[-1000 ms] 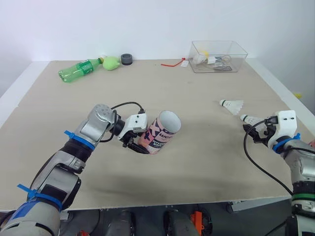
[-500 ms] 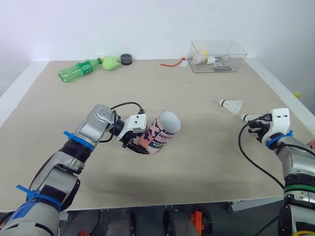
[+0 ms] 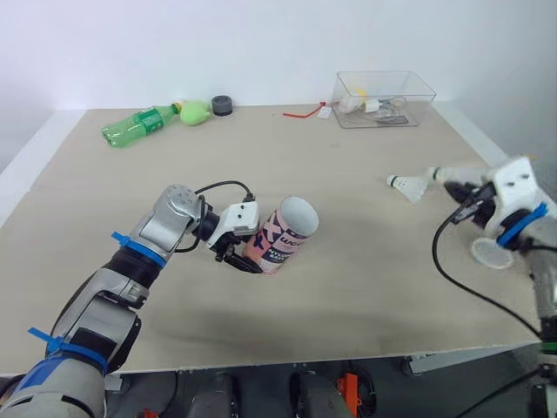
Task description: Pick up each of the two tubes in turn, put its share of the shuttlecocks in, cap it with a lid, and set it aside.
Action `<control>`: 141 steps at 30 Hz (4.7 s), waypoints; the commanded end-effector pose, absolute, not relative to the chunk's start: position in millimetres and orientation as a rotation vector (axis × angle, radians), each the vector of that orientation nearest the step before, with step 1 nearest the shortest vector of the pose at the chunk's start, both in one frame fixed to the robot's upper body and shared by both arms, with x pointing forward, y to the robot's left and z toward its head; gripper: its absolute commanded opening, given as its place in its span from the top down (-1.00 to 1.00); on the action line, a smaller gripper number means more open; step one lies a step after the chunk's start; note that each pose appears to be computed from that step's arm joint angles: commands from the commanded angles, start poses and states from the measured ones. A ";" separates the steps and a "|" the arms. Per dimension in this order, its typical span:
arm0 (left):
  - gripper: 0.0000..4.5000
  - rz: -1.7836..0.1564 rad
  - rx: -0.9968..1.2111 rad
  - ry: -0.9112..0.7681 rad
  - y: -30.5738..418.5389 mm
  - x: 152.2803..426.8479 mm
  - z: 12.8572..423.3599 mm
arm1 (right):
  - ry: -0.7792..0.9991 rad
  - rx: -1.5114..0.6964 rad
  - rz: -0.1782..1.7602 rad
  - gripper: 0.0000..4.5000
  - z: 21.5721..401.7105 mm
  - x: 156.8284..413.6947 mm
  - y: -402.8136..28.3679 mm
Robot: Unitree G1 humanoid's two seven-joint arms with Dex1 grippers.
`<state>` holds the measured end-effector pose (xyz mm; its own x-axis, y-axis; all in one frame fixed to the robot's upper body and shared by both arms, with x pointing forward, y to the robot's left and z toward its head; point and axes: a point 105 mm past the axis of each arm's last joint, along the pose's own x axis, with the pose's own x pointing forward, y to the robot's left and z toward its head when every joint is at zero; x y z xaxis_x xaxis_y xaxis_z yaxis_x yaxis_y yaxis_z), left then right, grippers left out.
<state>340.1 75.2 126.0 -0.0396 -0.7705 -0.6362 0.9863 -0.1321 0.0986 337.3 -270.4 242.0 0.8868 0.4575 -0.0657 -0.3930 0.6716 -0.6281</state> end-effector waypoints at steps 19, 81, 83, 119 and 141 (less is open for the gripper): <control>-0.19 -1.599 0.662 0.424 73.1 346.9 131.6 | -0.440 -1.183 1.426 0.99 280.5 282.0 -110.4; -0.19 -1.605 0.650 0.425 71.8 339.3 132.1 | 0.117 -0.112 0.070 -0.98 163.0 441.3 -292.1; -0.19 -1.602 0.651 0.425 72.2 339.5 132.3 | 0.111 -0.099 0.065 -0.98 163.9 444.3 -289.4; -0.19 -1.539 0.640 0.422 85.3 350.9 140.8 | -0.456 -1.054 1.051 0.98 287.3 338.8 -168.7; -0.19 -1.570 0.633 0.419 78.4 347.9 138.5 | -0.545 -1.446 1.419 0.98 272.2 290.8 -100.2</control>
<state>346.7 80.0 129.6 -0.0302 -0.7784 -0.6271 0.9920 -0.1005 0.0770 292.0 -103.1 261.8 0.2034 0.8508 -0.4846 -0.3686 -0.3920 -0.8429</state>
